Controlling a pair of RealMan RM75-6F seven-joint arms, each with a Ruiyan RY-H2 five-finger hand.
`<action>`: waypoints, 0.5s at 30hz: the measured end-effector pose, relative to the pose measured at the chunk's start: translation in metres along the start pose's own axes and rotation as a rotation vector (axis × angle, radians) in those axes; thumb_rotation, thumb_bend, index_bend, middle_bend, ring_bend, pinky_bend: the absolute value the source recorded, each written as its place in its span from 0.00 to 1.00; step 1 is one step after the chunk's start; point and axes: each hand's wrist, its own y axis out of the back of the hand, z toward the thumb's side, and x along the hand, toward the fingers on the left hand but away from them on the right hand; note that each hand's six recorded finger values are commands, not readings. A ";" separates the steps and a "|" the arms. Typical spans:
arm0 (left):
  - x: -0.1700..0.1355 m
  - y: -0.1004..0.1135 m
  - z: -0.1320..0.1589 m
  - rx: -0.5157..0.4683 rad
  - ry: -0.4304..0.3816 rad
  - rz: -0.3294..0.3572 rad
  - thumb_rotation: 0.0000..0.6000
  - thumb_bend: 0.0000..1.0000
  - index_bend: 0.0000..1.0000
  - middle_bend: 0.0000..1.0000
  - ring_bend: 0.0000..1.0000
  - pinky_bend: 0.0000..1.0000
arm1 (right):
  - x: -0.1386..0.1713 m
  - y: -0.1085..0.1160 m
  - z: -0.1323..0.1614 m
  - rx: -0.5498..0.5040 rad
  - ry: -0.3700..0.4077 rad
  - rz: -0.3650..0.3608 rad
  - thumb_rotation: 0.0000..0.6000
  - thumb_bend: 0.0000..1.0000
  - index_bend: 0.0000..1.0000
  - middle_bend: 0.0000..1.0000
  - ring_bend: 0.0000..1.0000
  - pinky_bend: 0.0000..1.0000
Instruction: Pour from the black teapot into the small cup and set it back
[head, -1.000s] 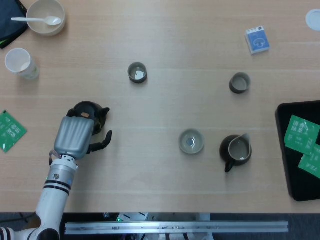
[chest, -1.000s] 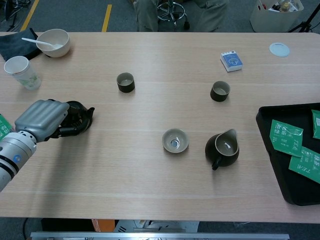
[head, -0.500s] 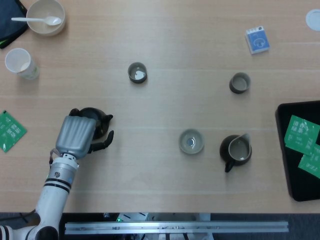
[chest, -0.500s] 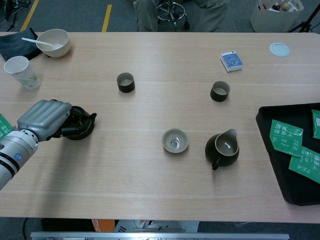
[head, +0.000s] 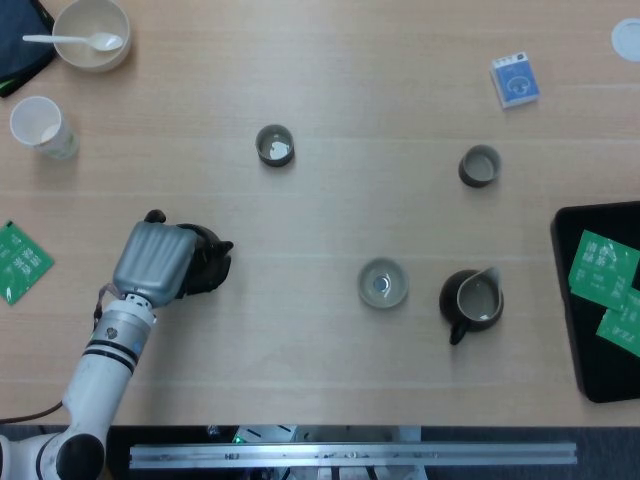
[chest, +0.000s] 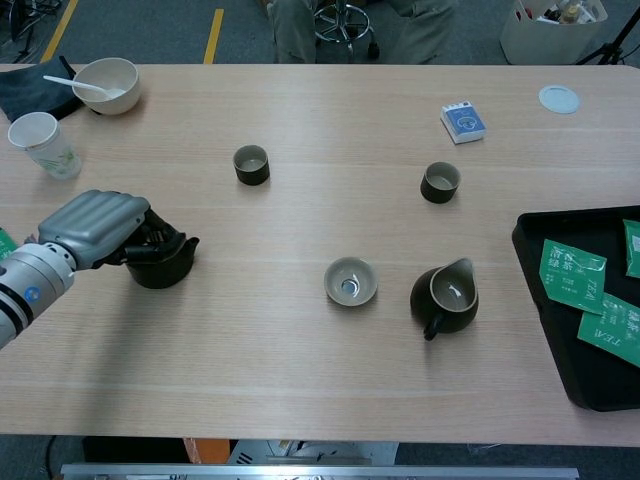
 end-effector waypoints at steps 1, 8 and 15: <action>0.001 0.002 0.000 0.005 -0.005 -0.002 0.06 0.34 0.67 0.96 0.78 0.23 | 0.000 0.000 0.000 0.000 -0.001 -0.001 1.00 0.43 0.26 0.31 0.19 0.13; 0.006 0.012 0.000 0.035 -0.021 0.011 0.00 0.34 0.76 0.99 0.81 0.23 | 0.000 -0.001 -0.002 -0.004 -0.007 -0.002 1.00 0.43 0.26 0.31 0.19 0.13; 0.009 0.017 0.000 0.061 -0.033 0.011 0.00 0.34 0.86 1.00 0.84 0.23 | -0.001 -0.001 -0.002 -0.006 -0.011 -0.008 1.00 0.43 0.26 0.31 0.19 0.13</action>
